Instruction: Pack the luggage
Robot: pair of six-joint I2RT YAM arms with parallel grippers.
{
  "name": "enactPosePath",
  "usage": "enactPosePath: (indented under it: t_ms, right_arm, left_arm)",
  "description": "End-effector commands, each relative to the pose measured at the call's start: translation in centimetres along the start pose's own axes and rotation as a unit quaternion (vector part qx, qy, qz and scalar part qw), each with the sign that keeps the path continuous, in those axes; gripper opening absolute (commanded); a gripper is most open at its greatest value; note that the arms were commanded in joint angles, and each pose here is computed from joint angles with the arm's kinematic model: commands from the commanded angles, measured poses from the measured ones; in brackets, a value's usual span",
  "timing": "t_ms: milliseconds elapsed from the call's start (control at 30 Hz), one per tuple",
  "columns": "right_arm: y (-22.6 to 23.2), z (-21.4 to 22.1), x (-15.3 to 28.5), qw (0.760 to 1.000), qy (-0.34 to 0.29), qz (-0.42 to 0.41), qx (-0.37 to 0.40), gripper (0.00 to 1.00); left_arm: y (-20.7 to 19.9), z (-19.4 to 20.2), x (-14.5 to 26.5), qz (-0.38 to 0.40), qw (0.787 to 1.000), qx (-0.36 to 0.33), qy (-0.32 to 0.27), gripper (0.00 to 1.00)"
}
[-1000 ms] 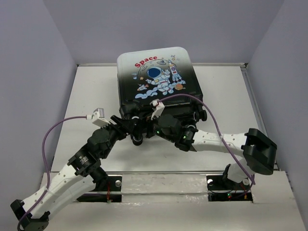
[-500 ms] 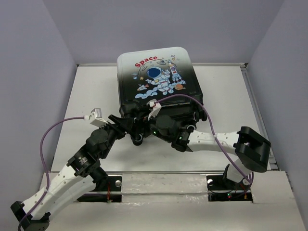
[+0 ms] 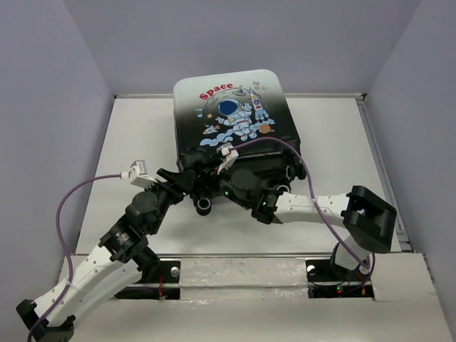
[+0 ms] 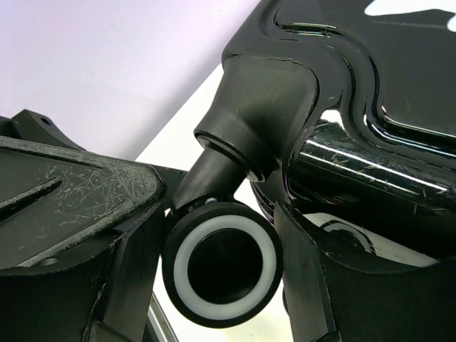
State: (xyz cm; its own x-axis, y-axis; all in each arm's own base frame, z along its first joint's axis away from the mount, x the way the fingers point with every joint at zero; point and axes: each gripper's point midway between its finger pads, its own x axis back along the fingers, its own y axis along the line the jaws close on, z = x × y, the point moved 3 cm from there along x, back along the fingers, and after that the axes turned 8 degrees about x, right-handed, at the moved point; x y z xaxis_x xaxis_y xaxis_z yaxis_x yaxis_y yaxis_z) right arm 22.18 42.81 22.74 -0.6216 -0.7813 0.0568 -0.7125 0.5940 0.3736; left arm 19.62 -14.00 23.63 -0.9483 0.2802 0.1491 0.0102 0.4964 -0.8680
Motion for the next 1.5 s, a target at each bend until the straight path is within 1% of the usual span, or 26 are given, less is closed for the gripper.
enactPosePath:
  t_ms: [0,67,133,300,400,567,667,867,1067,1133,1167,1233,1333,1367,1467]
  right_arm:
    - [1.7,-7.1,-0.3,0.991,-0.132,-0.012,-0.037,0.15]
    - [1.6,-7.1,-0.1,0.991,-0.132,-0.008,-0.036,0.09]
    - [1.5,-7.2,0.0,0.991,-0.132,-0.006,-0.034,0.07]
    - [1.3,-7.3,0.5,0.991,-0.131,-0.002,-0.031,0.07]
    - [1.0,-7.2,0.7,0.992,-0.127,0.007,-0.025,0.07]
    - [0.7,-7.3,1.1,0.992,-0.123,0.016,-0.015,0.07]
    - [0.6,-7.4,1.3,0.993,-0.120,0.018,-0.008,0.07]
    - [0.1,-7.6,1.9,0.993,-0.117,0.034,0.002,0.07]
    - [-0.2,-8.0,2.5,0.994,-0.098,0.046,0.028,0.07]
    - [-0.1,-8.1,2.7,0.994,-0.087,0.047,0.040,0.07]
    - [-0.1,-8.0,2.8,0.994,-0.085,0.047,0.042,0.07]
    - [0.0,-8.3,2.9,0.994,-0.084,0.044,0.046,0.07]
    - [0.2,-8.3,2.8,0.995,-0.081,0.038,0.050,0.07]
    - [0.3,-8.2,2.8,0.995,-0.080,0.037,0.050,0.07]
    - [0.3,-7.8,2.8,0.995,-0.075,0.032,0.049,0.07]
  left_arm:
    - [-1.4,1.5,0.7,0.045,0.998,0.003,0.049,0.68]
    - [-1.3,1.5,0.7,0.042,0.998,0.002,0.047,0.68]
    - [-1.2,1.3,0.8,0.042,0.998,0.002,0.044,0.69]
    - [-0.4,0.9,0.9,0.023,0.999,-0.011,0.034,0.71]
    - [0.5,0.5,1.2,0.004,0.999,-0.023,0.024,0.66]
    - [2.7,-0.2,2.0,-0.031,0.999,-0.033,0.003,0.65]
    - [3.8,-0.4,2.3,-0.048,0.998,-0.032,-0.007,0.61]
    - [6.3,1.1,2.0,-0.077,0.997,-0.028,0.005,0.55]
    - [8.6,3.0,1.2,-0.097,0.994,-0.033,0.026,0.48]
    - [10.1,4.6,0.9,-0.108,0.992,-0.042,0.052,0.46]
    - [9.9,4.9,0.5,-0.098,0.993,-0.038,0.055,0.45]
    - [11.3,6.0,0.1,-0.115,0.990,-0.052,0.070,0.44]
    - [10.9,6.5,-0.7,-0.097,0.990,-0.064,0.075,0.46]
    - [10.0,6.4,-1.1,-0.078,0.993,-0.061,0.069,0.47]
    - [8.8,6.4,-1.6,-0.049,0.994,-0.071,0.066,0.53]
